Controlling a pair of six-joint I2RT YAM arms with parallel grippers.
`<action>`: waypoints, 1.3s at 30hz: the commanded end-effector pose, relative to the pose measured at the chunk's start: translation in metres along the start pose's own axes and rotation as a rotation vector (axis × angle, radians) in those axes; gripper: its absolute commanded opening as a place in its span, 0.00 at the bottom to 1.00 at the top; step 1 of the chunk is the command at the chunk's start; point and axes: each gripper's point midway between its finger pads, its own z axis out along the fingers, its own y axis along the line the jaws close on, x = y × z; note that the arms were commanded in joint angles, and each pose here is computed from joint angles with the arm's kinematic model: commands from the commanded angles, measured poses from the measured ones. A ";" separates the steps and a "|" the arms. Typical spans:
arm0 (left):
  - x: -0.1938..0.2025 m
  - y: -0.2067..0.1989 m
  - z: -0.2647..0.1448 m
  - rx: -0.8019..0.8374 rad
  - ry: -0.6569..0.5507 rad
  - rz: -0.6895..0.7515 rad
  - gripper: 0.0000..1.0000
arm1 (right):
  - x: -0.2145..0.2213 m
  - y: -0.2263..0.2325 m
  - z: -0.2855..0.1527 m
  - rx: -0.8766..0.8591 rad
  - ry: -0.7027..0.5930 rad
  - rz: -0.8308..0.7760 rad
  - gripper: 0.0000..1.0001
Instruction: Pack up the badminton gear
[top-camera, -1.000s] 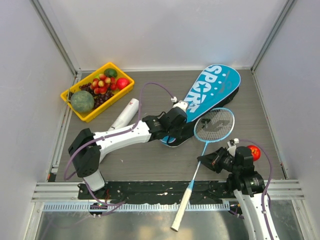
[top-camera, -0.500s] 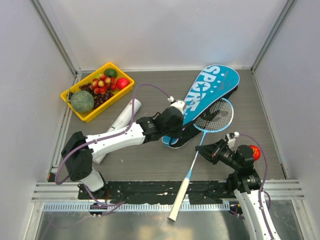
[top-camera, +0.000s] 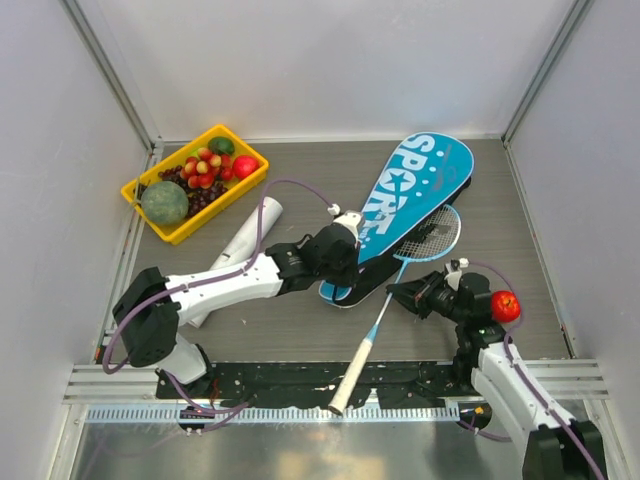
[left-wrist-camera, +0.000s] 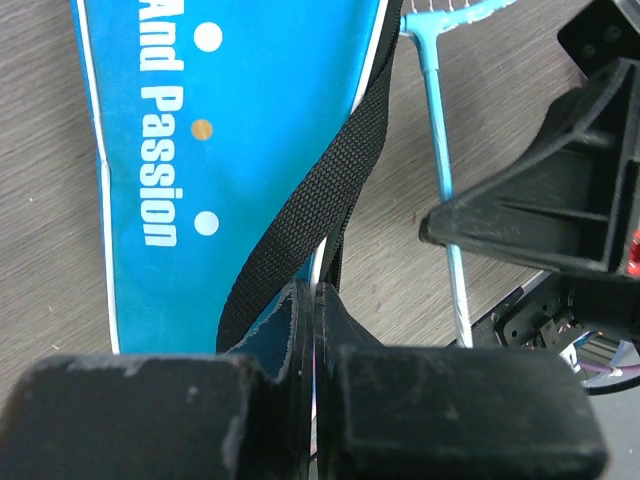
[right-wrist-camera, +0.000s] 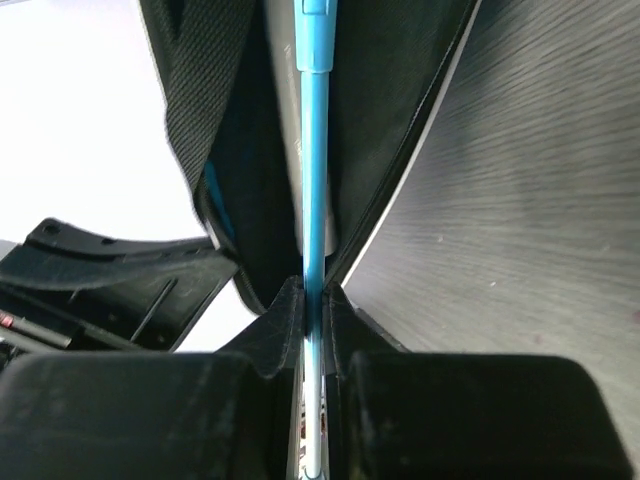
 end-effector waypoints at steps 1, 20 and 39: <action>-0.019 -0.021 -0.017 0.103 -0.074 -0.030 0.00 | -0.020 0.029 0.012 -0.085 -0.057 -0.162 0.05; 0.022 0.009 -0.027 0.076 -0.026 0.020 0.00 | -0.098 0.057 0.043 0.022 -0.302 -0.331 0.05; 0.056 0.019 -0.026 0.113 0.024 0.020 0.00 | -0.132 0.066 0.079 -0.084 -0.364 -0.242 0.05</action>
